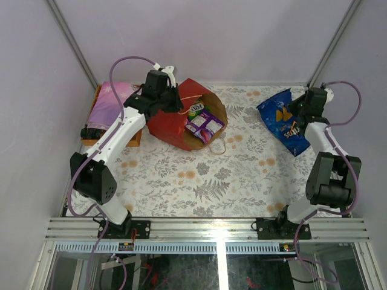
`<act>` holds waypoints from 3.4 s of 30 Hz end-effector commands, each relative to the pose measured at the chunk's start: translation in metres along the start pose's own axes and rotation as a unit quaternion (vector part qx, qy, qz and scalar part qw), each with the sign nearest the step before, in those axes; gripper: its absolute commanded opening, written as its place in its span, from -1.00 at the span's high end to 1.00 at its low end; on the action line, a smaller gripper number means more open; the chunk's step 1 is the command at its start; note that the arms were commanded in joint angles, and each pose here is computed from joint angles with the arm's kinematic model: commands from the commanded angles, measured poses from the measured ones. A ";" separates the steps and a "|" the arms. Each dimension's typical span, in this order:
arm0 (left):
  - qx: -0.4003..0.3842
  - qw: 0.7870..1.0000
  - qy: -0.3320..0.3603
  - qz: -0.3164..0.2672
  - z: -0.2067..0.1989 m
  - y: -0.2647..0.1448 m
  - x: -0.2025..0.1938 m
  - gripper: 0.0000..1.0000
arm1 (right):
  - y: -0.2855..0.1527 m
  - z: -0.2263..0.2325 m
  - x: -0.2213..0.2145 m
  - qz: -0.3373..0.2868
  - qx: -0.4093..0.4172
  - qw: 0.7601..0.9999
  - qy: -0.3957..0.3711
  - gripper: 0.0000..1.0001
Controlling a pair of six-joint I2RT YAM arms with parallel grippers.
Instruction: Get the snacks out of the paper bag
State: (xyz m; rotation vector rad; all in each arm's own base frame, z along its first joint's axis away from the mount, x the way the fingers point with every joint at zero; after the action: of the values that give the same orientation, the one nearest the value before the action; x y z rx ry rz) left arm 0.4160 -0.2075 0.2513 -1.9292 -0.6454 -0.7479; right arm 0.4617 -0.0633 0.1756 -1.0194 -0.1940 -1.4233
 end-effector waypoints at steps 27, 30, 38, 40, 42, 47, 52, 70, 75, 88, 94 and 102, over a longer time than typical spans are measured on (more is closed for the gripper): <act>0.017 0.999 0.006 0.028 0.011 0.020 -0.001 1.00 | 0.213 0.002 -0.030 0.178 0.020 0.978 -0.110 0.65; 0.028 0.999 0.013 0.023 0.014 0.019 0.003 1.00 | 0.189 0.028 0.003 0.157 0.049 0.979 -0.119 0.33; 0.022 1.000 0.012 -0.001 0.011 -0.004 0.003 1.00 | 0.065 0.069 0.052 0.075 0.069 0.959 -0.265 -0.64; 0.018 1.000 0.014 -0.003 0.009 -0.010 0.002 1.00 | 0.052 0.062 0.034 0.114 0.072 0.943 -0.306 -0.64; 0.016 1.000 0.018 -0.004 0.009 -0.016 0.001 1.00 | 0.047 0.048 0.012 0.156 0.077 0.921 -0.349 -0.65; 0.010 1.000 0.026 0.005 0.007 -0.022 -0.004 1.00 | 0.064 0.003 -0.022 0.204 0.027 0.875 -0.439 -0.86; 0.004 0.999 0.024 0.020 0.008 -0.016 -0.012 1.00 | 0.090 -0.008 -0.053 0.251 0.039 0.846 -0.469 -0.94; 0.031 0.998 0.029 0.040 0.022 0.009 -0.017 1.00 | 0.186 -0.062 -0.083 0.270 -0.083 0.827 -0.486 -0.98; 0.033 0.998 0.025 0.052 0.024 0.022 -0.021 1.00 | 0.209 -0.072 -0.068 0.246 -0.114 0.832 -0.483 -0.98; 0.014 0.998 0.021 0.058 0.015 0.037 -0.012 1.00 | 0.159 0.051 0.041 0.106 0.128 0.932 -0.322 -0.98; 0.023 0.998 0.023 0.054 0.019 0.029 -0.014 1.00 | 0.124 0.064 0.105 0.033 0.228 0.953 -0.196 -0.99; 0.030 0.998 0.029 0.049 0.020 0.021 -0.015 1.00 | 0.164 -0.020 0.100 0.072 0.101 0.977 -0.172 -0.56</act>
State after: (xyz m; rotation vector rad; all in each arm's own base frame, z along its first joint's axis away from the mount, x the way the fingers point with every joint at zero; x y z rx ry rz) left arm 0.4278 -0.2084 0.2059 -1.8913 -0.5001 -0.6731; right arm 0.6155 -0.1686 0.1917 -1.0264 -0.6035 -1.0829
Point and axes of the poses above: each gripper's point midway between its finger pads, its own y axis out along the fingers, its own z axis along the line the jaws close on, x = y × z, the point moved 1 cm from there along -y, back along the fingers, and after that the axes turned 1 degree about -y, right-handed, at the moved point
